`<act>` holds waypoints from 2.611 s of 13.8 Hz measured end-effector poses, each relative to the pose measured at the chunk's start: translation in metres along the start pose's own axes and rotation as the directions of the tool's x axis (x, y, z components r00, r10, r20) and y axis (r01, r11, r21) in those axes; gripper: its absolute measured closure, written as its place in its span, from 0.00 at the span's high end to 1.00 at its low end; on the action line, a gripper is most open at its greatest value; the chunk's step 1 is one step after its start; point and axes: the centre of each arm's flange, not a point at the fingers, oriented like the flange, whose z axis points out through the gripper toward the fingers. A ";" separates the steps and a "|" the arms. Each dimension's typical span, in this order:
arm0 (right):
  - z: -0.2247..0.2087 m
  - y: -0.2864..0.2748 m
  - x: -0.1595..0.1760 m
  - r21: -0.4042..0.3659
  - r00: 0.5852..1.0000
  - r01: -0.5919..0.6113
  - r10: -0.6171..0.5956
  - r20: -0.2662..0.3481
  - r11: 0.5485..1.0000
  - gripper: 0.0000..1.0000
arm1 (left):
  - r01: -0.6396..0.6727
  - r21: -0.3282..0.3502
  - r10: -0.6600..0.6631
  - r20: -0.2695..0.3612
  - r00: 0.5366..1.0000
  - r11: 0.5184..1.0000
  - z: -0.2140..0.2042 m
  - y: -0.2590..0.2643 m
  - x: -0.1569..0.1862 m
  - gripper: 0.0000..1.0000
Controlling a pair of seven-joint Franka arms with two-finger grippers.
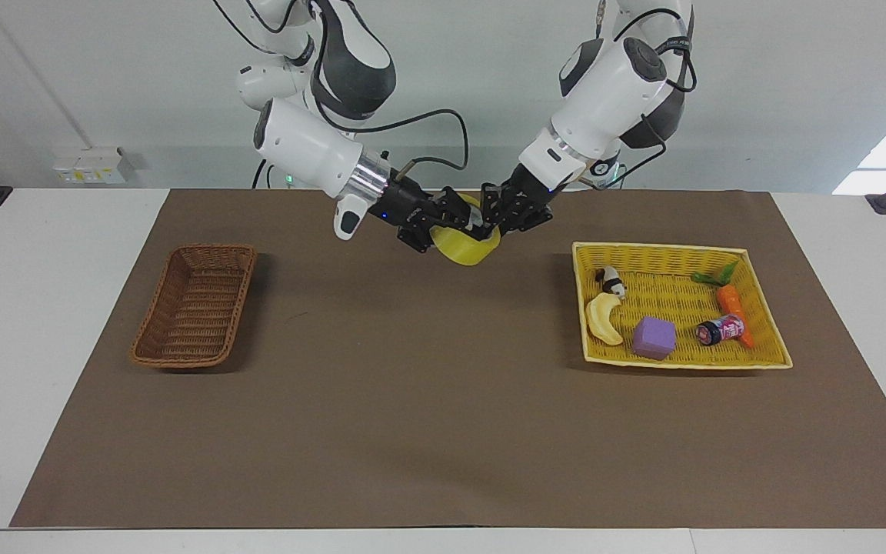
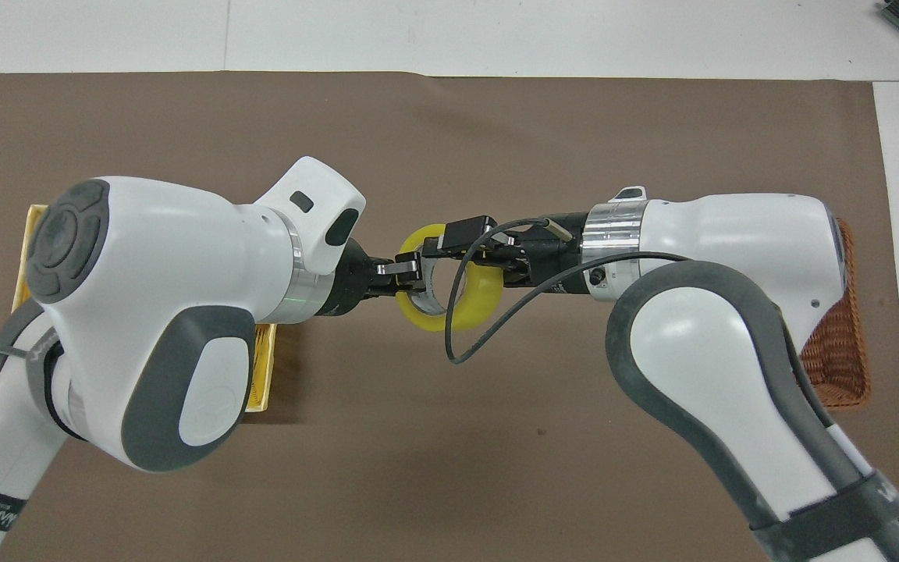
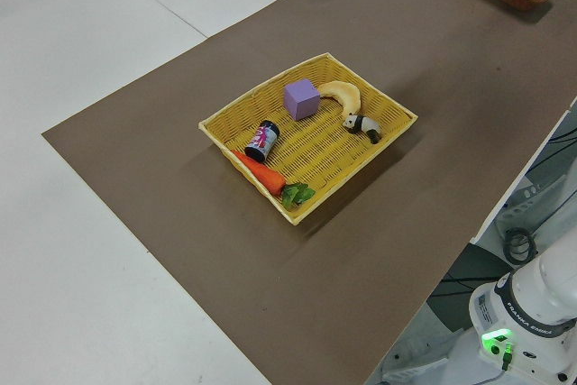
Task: Move tape to another basket
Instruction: 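Pass the tape from the left gripper into the right gripper, then carry the tape with the right gripper while the left gripper withdraws, then lower the tape into the wicker basket and open the right gripper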
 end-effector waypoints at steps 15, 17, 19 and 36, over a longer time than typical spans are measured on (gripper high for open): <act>-0.054 0.064 0.047 -0.128 0.996 -0.046 0.036 -0.077 0.991 0.01 | 0.148 0.141 -0.148 -0.010 0.989 0.979 -0.088 -0.110 0.043 1.00; -0.092 0.100 0.067 -0.210 0.995 -0.049 0.031 -0.092 0.976 0.01 | 0.158 0.220 -0.155 -0.032 0.987 0.963 -0.112 -0.132 0.048 1.00; -0.135 0.138 0.083 -0.301 0.995 -0.030 0.000 -0.098 0.953 0.01 | 0.174 0.273 -0.163 -0.060 0.985 0.946 -0.135 -0.148 0.051 1.00; -0.243 0.289 0.112 -0.766 0.852 0.520 -0.286 0.438 0.377 0.04 | 0.060 0.470 -0.090 0.041 0.995 0.881 -0.213 -0.223 0.041 1.00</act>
